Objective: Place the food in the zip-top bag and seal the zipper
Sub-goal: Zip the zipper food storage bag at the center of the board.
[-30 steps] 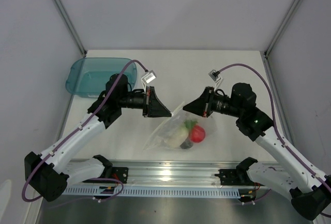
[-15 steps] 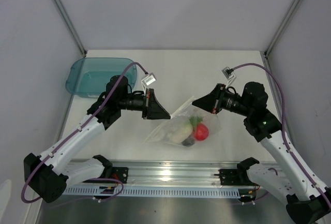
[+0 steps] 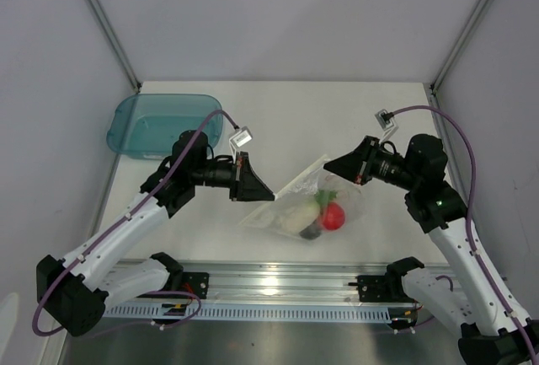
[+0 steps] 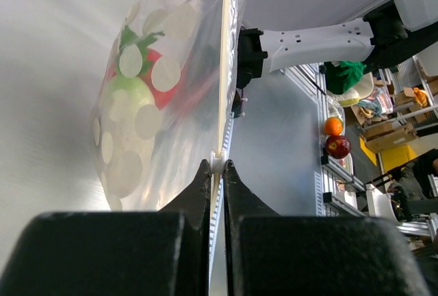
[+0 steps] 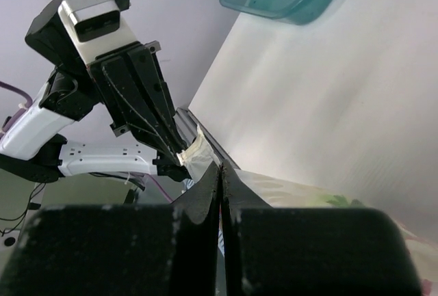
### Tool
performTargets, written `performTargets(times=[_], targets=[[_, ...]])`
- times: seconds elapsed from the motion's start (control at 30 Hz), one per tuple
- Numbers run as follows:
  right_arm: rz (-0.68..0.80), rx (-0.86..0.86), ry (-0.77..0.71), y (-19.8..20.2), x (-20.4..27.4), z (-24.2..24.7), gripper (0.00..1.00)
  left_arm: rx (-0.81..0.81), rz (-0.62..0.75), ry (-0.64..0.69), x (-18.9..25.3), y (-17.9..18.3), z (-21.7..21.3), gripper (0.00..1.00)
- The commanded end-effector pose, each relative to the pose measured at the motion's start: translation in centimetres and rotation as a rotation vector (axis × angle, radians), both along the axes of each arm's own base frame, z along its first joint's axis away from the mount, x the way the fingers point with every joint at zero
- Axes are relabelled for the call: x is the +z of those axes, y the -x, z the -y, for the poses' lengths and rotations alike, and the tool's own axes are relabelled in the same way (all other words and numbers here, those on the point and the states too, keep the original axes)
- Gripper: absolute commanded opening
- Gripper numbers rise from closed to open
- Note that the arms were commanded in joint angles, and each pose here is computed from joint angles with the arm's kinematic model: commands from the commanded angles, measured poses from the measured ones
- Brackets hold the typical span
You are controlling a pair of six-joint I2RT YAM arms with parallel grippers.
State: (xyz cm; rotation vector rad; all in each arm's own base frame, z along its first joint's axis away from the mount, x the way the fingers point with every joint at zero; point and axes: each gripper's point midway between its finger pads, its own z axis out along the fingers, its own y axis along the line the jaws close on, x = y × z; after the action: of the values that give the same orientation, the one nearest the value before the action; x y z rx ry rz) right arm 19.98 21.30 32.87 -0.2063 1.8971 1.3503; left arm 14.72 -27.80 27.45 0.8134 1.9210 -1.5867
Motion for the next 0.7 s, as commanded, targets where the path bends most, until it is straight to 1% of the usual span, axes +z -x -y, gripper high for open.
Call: performTargets(times=[0.0,0.43,0.67], targets=[[0.067,-0.043,0.002,-0.5,1.3,1.1,0.00,0.006,0.027,-0.014,-0.6,0.6,-0.8,0.00],[0.044,-0.112,0.029,-1.5,0.6,3.2,0.00,0.038,0.029,-0.054,-1.7,0.8,-1.4,0.01],[0.038,-0.125,0.018,-1.8,0.7,4.0,0.00,0.045,0.024,-0.063,-2.1,1.0,-1.7,0.00]])
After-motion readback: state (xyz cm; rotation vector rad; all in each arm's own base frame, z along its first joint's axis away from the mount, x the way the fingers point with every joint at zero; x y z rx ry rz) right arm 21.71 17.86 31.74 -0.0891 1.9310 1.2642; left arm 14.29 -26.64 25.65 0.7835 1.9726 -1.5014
